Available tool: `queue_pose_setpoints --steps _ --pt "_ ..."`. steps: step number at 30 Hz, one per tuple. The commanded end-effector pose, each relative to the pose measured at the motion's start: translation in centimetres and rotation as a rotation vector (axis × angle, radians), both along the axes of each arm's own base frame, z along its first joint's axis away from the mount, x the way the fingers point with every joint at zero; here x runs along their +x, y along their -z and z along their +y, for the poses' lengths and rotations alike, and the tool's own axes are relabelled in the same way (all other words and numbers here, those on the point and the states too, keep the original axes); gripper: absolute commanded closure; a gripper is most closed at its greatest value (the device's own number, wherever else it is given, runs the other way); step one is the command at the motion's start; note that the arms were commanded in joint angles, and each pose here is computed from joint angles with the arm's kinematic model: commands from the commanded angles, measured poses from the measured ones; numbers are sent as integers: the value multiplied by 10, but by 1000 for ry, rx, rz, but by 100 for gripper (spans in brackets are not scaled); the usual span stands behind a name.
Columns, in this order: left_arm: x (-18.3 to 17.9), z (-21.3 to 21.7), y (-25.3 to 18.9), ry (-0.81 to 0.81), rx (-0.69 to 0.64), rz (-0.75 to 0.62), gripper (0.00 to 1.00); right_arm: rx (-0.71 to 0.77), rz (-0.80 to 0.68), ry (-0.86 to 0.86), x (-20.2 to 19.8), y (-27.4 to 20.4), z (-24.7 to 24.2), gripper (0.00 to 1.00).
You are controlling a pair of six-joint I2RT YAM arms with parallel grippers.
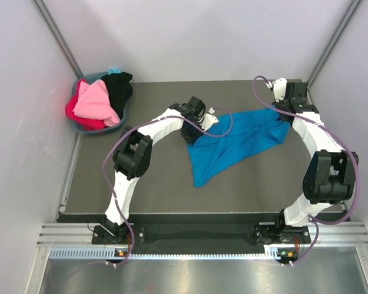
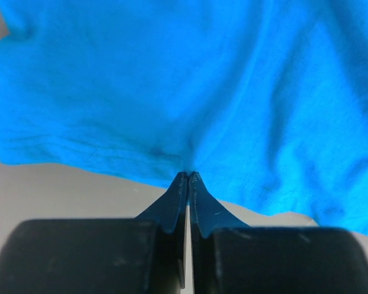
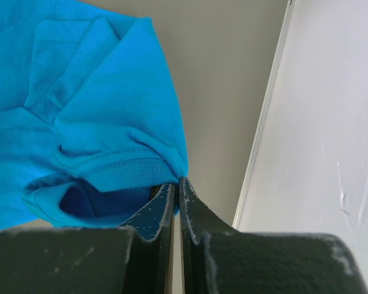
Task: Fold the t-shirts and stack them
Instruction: Flatten the tshirt out
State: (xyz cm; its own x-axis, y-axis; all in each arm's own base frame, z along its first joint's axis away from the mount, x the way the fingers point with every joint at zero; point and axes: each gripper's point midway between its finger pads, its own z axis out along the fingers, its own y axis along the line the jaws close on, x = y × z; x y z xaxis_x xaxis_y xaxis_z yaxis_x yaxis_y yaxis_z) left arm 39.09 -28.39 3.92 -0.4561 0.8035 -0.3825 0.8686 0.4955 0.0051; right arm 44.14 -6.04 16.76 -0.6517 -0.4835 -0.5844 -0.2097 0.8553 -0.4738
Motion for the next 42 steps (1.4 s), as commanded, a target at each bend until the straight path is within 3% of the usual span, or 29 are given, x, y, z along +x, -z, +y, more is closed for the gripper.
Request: queue_pose_setpoints --steps 1,8,10,15,22,26,28,33,39,42 --pt "18 8 -63 -36 -58 -118 100 18 -66 14 10 -21 0 100" --pt "53 61 -186 -210 -189 -377 100 104 -124 3 -3 -59 16 100" --pt "60 69 -228 -221 -257 -451 100 133 -135 -31 -7 -73 27 100" --pt "65 83 -296 -209 -276 -615 100 117 -189 -54 -18 -93 27 100" --pt "70 73 -259 -222 -283 -524 100 97 -18 71 -24 -1 -11 100" --pt "68 63 -228 -204 -277 -426 100 27 231 221 -40 65 -47 84" --pt "69 61 -219 -201 -269 -405 100 65 285 254 -41 66 -49 73" --pt "66 58 -204 -211 -270 -362 100 222 156 81 -6 20 -11 54" --pt "62 57 -192 -229 -272 -321 100 223 196 4 20 33 6 52" --pt "60 57 -189 -231 -266 -313 100 243 211 -37 25 39 12 58"
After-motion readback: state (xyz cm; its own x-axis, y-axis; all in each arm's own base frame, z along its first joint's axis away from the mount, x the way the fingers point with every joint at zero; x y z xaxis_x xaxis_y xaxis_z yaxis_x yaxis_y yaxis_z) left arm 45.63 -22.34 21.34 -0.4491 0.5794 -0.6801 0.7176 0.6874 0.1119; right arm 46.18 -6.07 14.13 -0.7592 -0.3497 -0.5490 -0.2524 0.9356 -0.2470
